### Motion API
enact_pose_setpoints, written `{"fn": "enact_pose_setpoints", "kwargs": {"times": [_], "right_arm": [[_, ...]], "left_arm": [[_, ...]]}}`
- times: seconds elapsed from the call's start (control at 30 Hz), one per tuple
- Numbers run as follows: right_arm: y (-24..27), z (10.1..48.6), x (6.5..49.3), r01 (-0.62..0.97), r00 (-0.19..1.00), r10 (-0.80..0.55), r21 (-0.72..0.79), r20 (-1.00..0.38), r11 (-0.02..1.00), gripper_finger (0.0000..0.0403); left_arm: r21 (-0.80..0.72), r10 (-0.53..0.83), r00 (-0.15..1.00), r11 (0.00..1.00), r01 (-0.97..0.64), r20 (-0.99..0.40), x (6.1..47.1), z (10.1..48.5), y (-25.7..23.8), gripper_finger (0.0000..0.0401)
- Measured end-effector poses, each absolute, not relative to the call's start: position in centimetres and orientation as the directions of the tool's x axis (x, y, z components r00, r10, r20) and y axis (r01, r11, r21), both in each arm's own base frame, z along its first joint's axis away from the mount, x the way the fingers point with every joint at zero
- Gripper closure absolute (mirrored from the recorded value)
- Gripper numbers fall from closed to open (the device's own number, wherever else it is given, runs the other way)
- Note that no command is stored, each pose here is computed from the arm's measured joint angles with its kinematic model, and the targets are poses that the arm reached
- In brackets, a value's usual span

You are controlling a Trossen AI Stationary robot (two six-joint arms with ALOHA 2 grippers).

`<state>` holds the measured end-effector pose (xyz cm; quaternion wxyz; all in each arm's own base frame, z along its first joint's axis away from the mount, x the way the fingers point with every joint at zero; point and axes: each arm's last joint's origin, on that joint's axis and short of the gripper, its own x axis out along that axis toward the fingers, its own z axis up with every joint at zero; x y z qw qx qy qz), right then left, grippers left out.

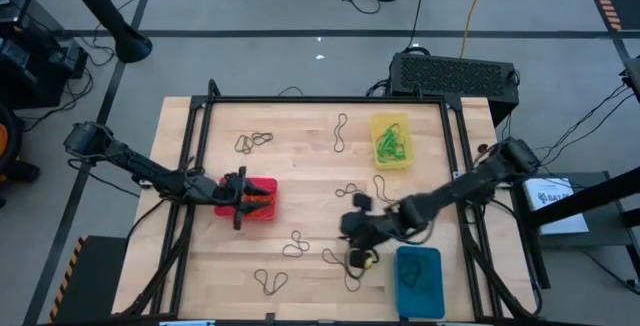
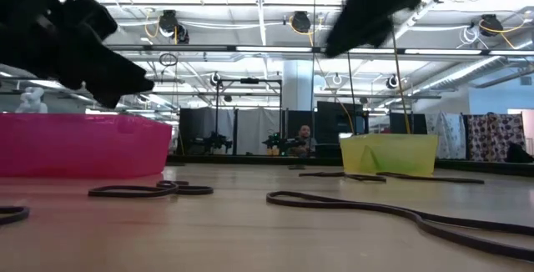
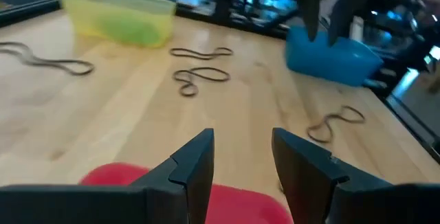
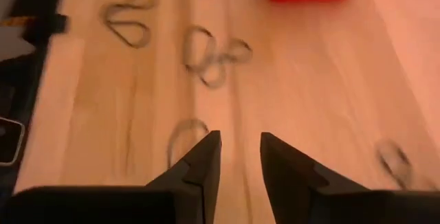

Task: Sort rubber bands into baskets
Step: Put the violet rubber band into the blue bin

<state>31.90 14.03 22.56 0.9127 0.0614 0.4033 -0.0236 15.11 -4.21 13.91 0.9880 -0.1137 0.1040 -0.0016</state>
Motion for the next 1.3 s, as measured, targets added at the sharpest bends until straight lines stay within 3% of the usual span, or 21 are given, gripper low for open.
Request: {"fn": "enact_pose_setpoints", "kwargs": {"times": [0.2,0.33,0.57,0.83,1.1,1.3], "right_arm": [[13.1,19.2,37.0,-0.148,0.779,0.152,0.057,-0.609,0.987,0.0309],[12.5,17.7,39.4,-0.211,0.835,0.172,-0.014,-0.523,0.977,0.0309],[11.8,14.9,43.2,-0.277,0.811,0.211,-0.041,-0.546,0.960,0.0309],[11.9,12.4,45.4,-0.412,0.730,0.369,0.060,-0.576,0.909,0.0301],[11.0,11.4,45.4,-0.376,0.700,0.335,0.072,-0.630,0.924,0.0245],[10.7,9.9,45.1,-0.314,0.678,0.224,0.000,-0.700,0.950,0.0212]], "left_arm": [[-0.159,-0.069,0.964,0.987,0.029,-0.255,16.0,15.5,-5.9,0.0247],[-0.079,0.043,0.946,0.994,-0.072,-0.321,16.5,16.2,-6.2,0.0247],[-0.038,0.100,0.933,0.992,-0.121,-0.347,16.5,16.2,-6.1,0.0247],[-0.029,0.107,0.923,0.992,-0.127,-0.369,16.4,16.0,-6.1,0.0247],[-0.033,0.107,0.924,0.991,-0.128,-0.368,16.4,16.0,-6.1,0.0247],[-0.034,0.107,0.924,0.991,-0.128,-0.367,16.4,16.0,-6.1,0.0247]]}}
